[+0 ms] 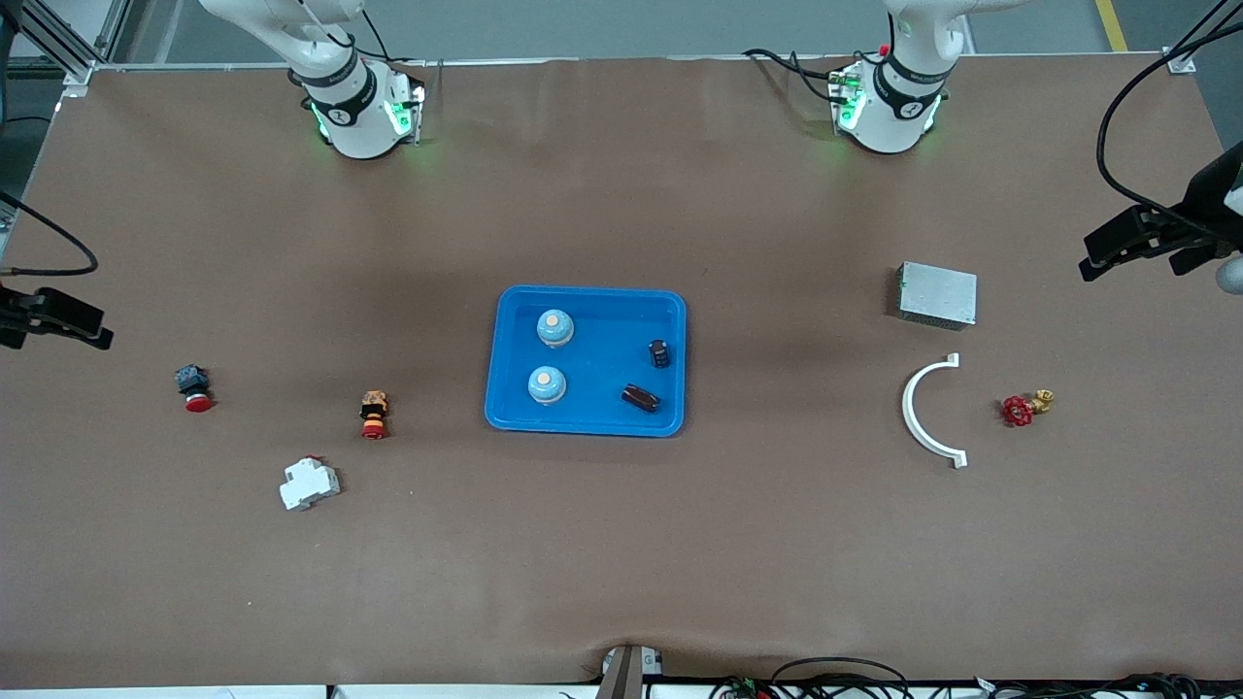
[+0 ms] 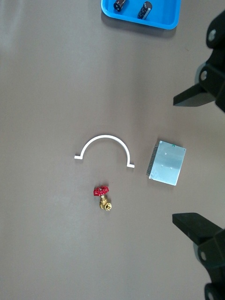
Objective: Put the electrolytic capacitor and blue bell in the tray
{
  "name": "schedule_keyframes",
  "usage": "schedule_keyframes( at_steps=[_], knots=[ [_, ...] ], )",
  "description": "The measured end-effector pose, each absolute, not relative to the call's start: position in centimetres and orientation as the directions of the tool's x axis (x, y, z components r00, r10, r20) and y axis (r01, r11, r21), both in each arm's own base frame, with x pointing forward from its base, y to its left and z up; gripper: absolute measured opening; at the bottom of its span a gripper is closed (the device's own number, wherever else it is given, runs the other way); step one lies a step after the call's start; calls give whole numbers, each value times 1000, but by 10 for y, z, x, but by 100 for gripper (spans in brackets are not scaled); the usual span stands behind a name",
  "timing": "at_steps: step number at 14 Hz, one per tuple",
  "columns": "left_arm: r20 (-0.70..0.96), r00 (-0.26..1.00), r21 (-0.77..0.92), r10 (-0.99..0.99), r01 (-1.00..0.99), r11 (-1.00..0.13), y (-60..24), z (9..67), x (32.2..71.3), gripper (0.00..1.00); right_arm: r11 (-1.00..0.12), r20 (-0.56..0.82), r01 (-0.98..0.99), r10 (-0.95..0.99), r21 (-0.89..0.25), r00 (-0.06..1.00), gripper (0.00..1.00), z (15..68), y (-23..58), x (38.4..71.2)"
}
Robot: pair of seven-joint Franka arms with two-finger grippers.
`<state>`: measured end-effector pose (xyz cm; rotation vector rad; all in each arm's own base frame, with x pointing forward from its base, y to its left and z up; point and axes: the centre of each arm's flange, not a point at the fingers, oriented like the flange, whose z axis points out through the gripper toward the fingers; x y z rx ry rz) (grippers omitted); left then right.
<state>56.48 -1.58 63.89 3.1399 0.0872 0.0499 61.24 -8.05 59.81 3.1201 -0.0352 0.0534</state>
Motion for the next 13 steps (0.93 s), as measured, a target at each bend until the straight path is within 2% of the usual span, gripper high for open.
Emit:
schedule_keyframes(
  at_steps=[6, 13],
  knots=[
    [32, 998, 1, 60, 60, -998, -13, 639, 565, 100, -1000, 59, -27, -26, 14, 998, 100, 634, -81, 578],
    [28, 998, 0, 64, 64, -998, -10, 637, 565, 100, -1000, 56, -29, -29, 8, 998, 100, 628, -75, 557]
  ],
)
